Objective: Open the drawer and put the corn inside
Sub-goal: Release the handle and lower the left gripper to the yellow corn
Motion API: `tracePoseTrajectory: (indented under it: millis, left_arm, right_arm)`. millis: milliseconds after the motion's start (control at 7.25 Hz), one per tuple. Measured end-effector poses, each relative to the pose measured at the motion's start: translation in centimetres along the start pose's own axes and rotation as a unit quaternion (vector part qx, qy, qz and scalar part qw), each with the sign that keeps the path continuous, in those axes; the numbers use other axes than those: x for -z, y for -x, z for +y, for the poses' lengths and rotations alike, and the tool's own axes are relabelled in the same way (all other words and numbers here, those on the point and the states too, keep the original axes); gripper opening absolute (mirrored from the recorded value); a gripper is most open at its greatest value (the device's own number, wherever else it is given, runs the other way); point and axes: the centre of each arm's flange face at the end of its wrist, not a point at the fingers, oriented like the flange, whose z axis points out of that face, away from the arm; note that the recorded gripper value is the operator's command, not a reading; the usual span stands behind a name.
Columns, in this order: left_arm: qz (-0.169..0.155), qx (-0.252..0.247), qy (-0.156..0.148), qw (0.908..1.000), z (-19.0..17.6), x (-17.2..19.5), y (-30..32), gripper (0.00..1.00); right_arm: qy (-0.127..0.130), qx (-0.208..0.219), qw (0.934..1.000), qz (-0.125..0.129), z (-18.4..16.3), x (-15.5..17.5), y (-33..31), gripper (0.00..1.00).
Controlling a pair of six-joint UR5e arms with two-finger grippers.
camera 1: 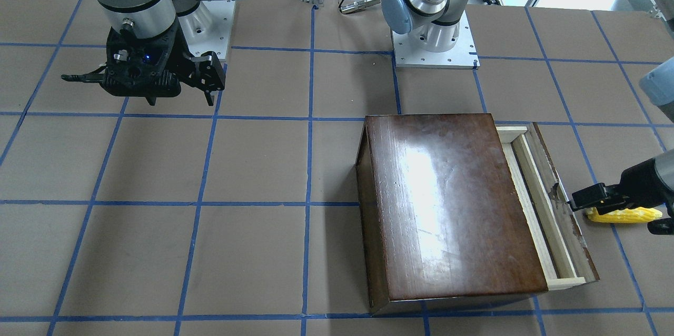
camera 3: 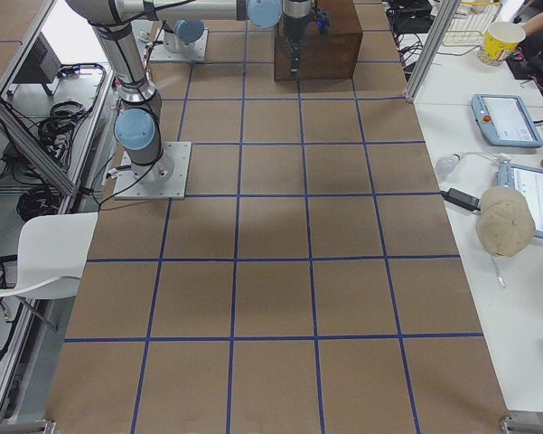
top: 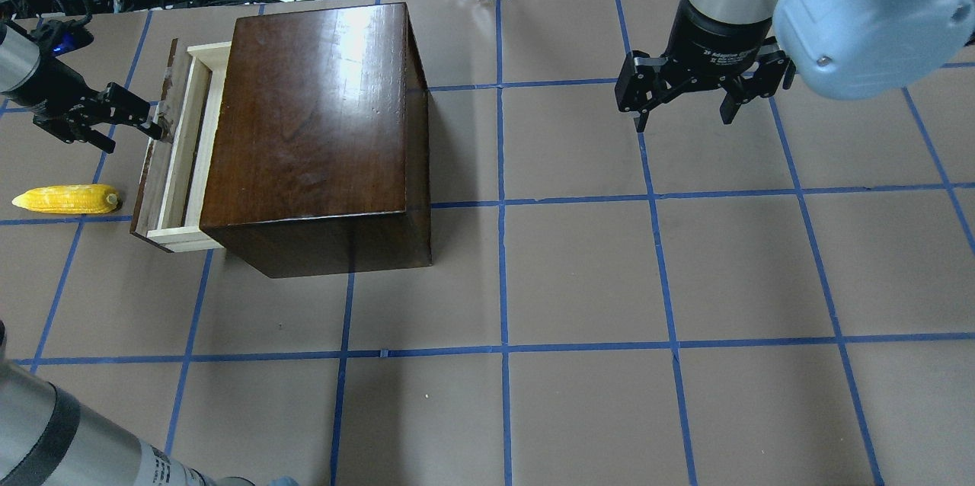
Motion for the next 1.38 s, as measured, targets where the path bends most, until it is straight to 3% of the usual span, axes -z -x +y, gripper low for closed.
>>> tracePoseTrajectory:
  millis: [414, 828, 1379]
  left_arm:
    - [-0.001, 0.007, -0.004, 1.0000, 0.4, 0.6, 1.1, 1.00]
    - [-0.046, 0.004, -0.001, 0.9990, 0.4, 3.3, 2.2, 1.00]
    - [-0.061, 0.007, -0.012, 0.9980, 1.5, 3.4, 8.6, 1.00]
  right_arm:
    - [0.000, 0.000, 1.0000, 0.000, 0.0, 0.0, 0.0, 1.00]
    - [0.000, 0.000, 1.0000, 0.000, 0.0, 0.0, 0.0, 1.00]
    - [0.000, 0.000, 1.0000, 0.000, 0.0, 0.0, 0.0, 1.00]
